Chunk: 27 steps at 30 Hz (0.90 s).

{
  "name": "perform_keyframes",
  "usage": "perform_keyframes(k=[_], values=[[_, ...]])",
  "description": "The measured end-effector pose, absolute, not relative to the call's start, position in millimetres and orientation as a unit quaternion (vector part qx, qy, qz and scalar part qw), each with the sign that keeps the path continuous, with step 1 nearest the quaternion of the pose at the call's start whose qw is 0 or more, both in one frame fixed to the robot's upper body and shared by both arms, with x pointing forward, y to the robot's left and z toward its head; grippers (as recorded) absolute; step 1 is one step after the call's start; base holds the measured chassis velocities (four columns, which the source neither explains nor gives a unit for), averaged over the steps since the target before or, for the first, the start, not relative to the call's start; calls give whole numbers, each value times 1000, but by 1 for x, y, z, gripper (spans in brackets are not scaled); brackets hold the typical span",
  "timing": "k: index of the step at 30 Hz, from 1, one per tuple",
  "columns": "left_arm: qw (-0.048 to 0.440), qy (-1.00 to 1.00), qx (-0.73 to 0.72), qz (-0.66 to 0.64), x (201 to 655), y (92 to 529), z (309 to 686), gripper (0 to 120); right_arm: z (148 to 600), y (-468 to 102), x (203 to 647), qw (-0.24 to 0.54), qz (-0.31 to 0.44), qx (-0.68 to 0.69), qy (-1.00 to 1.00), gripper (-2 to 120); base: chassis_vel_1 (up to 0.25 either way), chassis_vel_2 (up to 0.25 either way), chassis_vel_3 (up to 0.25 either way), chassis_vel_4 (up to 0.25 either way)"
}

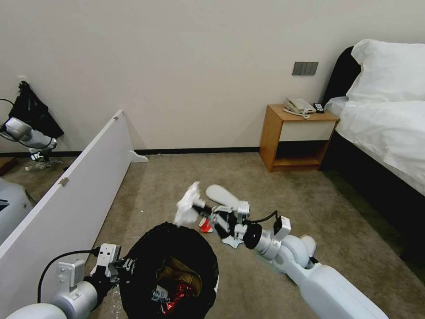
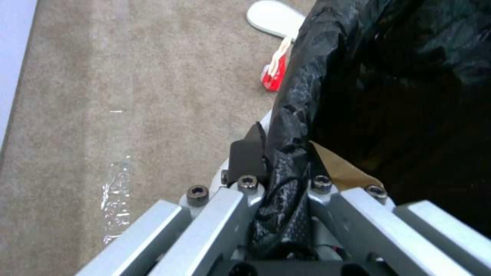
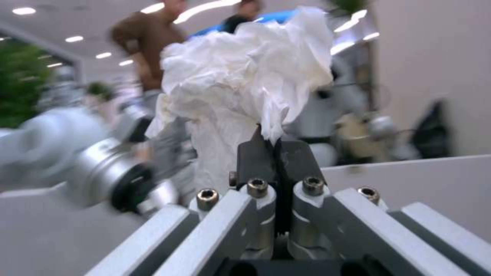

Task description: Pick up the trash bin, then pick up the garbage from the floor and place it into the trash bin.

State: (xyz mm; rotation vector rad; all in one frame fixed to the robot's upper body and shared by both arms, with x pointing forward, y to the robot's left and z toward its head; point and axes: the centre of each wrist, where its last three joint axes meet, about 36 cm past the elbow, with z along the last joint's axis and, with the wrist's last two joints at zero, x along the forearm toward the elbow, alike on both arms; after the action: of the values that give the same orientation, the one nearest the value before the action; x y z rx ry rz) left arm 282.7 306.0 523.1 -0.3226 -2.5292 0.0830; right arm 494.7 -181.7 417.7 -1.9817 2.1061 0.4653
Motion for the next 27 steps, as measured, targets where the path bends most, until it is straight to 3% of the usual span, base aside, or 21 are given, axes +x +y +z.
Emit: perform_keyframes(k=[14,27], values=[[304,-943,-132,42,281,301,523,2,460,-185,505,-28,109,-743,659,0,0,0,0,0],[304,-942,-133,43,282,300,523,2,460,-187,506,-65,76,-735,671,48,0,0,0,0]])
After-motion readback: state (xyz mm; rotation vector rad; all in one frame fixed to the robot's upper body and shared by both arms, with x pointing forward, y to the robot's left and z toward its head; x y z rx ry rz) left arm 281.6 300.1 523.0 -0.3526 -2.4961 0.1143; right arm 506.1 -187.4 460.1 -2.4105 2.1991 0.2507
